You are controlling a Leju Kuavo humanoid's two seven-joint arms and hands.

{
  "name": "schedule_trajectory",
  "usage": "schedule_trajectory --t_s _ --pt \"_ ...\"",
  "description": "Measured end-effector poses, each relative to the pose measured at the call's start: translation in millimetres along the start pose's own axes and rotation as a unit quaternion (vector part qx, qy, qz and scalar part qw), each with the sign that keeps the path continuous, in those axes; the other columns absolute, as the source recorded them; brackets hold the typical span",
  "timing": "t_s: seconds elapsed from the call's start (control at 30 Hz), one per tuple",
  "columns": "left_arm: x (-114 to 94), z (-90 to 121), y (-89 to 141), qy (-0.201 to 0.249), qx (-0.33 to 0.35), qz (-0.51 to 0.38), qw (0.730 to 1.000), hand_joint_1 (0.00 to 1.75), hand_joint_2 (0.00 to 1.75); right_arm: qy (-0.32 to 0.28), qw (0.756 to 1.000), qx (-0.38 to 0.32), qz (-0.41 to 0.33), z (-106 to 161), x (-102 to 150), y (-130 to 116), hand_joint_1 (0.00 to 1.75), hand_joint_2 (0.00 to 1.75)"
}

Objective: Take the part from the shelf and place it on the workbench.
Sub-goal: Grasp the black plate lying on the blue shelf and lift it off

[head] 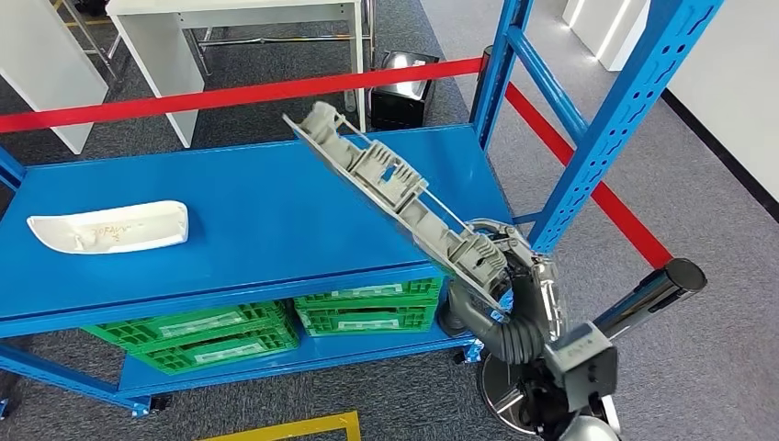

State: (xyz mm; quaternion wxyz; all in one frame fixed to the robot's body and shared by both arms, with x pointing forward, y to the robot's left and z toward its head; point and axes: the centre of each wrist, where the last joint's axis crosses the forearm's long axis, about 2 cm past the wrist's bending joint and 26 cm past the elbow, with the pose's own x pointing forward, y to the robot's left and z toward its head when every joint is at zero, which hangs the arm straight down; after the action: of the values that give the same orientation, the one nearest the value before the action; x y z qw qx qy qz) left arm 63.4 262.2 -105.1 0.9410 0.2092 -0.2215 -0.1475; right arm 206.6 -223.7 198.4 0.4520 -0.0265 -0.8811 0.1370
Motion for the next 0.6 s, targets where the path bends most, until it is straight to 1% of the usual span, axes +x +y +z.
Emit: schedule_trajectory --t_s 0.23,0.43,0.6 --pt "3 2 -4 -0.007 -0.008 -0.002 1.000 0.00 1.75 -0.098 0.995 0.019 -0.016 -6 42 2 1.75 1.75" --pt "3 2 -5 -0.008 -0.008 -0.002 1.000 0.00 1.75 -0.145 0.989 0.014 -0.013 -7 63 2 1.75 1.75" --pt "4 2 -5 -0.010 -0.005 -0.003 1.000 0.00 1.75 -0.176 0.984 0.011 -0.027 -10 78 3 1.75 1.75"
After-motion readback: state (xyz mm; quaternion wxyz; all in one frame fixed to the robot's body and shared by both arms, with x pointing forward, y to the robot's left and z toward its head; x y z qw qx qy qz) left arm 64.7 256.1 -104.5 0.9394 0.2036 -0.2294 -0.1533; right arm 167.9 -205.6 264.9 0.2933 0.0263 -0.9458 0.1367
